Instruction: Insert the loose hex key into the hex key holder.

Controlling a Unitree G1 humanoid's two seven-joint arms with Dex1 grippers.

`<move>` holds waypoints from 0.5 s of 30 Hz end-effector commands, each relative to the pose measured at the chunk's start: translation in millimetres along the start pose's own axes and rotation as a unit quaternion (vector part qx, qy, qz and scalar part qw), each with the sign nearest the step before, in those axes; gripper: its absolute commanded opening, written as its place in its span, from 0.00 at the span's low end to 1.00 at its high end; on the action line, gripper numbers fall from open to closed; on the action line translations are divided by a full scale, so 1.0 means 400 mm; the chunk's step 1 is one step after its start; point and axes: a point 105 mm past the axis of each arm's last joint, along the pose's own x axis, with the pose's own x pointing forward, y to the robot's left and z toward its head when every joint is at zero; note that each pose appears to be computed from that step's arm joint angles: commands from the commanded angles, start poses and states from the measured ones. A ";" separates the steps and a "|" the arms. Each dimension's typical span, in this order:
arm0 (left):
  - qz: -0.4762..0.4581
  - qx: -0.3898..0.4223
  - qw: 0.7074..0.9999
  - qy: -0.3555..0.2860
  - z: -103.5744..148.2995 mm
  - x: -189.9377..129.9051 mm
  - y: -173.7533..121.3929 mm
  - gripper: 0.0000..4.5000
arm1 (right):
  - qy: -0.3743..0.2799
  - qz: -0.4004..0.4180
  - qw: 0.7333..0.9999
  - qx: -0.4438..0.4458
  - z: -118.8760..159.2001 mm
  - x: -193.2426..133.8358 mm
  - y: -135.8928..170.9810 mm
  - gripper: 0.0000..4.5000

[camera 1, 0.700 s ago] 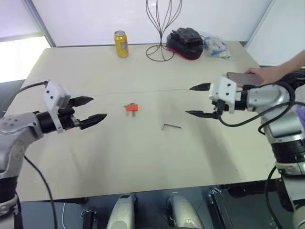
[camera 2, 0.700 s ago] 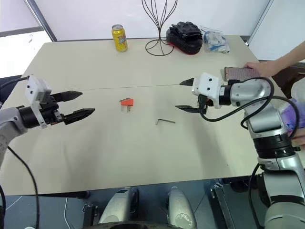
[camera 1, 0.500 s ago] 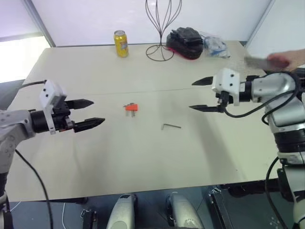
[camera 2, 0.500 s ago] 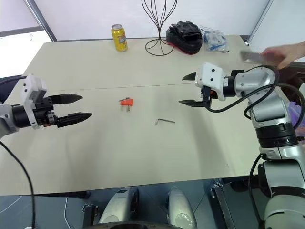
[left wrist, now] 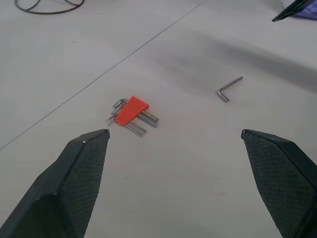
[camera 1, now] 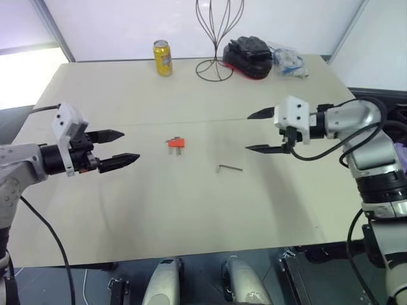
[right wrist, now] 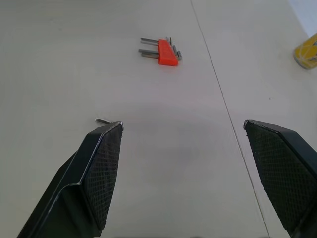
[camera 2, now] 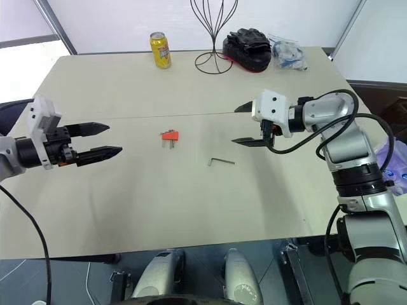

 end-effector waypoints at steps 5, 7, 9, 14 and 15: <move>0.012 0.020 1.000 -0.018 0.026 -0.013 -0.003 0.99 | -0.010 -0.016 0.999 -0.027 0.022 -0.007 -0.025 0.90; 0.012 0.020 1.000 -0.019 0.026 -0.013 -0.002 0.99 | -0.011 -0.016 0.999 -0.028 0.022 -0.006 -0.025 0.90; 0.012 0.019 1.000 -0.020 0.027 -0.014 -0.001 0.99 | -0.014 -0.017 0.999 -0.029 0.024 -0.003 -0.026 0.90; 0.024 0.004 0.999 -0.029 0.019 -0.007 0.004 0.99 | -0.023 -0.011 1.000 -0.017 0.019 0.046 -0.016 0.90; 0.024 -0.001 0.999 -0.033 0.012 0.000 -0.003 0.99 | -0.023 0.000 1.000 -0.013 0.011 0.081 -0.005 0.90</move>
